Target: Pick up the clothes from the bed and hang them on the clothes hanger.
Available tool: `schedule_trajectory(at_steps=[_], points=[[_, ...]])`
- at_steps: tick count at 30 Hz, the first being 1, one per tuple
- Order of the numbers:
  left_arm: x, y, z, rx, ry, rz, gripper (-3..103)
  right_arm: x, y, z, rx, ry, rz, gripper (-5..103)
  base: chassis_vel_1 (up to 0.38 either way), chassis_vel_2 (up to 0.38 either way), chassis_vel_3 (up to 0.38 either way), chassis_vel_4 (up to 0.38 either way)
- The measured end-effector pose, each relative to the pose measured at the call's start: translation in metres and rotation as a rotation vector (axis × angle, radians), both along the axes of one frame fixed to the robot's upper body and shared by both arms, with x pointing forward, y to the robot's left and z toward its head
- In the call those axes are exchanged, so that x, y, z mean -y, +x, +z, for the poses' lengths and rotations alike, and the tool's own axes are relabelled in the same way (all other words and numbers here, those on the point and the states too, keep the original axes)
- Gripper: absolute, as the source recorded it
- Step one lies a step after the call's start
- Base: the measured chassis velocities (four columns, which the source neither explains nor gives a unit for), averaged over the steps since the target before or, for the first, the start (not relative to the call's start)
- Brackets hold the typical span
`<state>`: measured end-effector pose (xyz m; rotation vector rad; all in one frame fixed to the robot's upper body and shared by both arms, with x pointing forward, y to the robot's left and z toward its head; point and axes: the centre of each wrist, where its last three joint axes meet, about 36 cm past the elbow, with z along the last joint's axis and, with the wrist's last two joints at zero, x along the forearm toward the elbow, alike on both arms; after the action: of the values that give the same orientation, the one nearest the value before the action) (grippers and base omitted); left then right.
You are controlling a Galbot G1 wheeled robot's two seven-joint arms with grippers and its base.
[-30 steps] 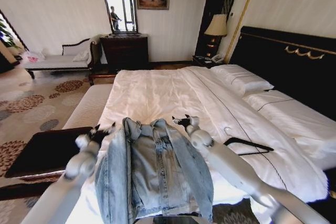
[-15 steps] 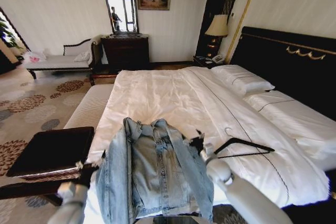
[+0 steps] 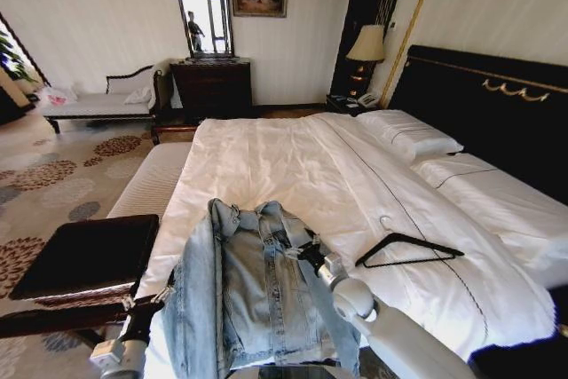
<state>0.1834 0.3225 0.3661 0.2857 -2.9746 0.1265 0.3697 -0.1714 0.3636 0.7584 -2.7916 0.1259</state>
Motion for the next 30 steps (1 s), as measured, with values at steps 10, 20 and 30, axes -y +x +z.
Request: schedule_trajectory(at_steps=[10,20,30], points=[[0.004,-0.005,0.001,-0.005,-0.006,0.004,99,-0.078,0.029,-0.025,-0.037,0.027,0.062,100,0.0,0.0,0.0,0.0],[0.011,-0.01,-0.001,-0.009,-0.026,-0.033,100,-0.134,0.06,-0.047,-0.021,0.002,0.019,100,0.0,0.0,0.0,0.0],[0.019,-0.013,-0.003,-0.015,-0.037,-0.057,98,-0.122,0.076,-0.035,0.116,-0.041,-0.056,100,0.0,0.0,0.0,0.0]])
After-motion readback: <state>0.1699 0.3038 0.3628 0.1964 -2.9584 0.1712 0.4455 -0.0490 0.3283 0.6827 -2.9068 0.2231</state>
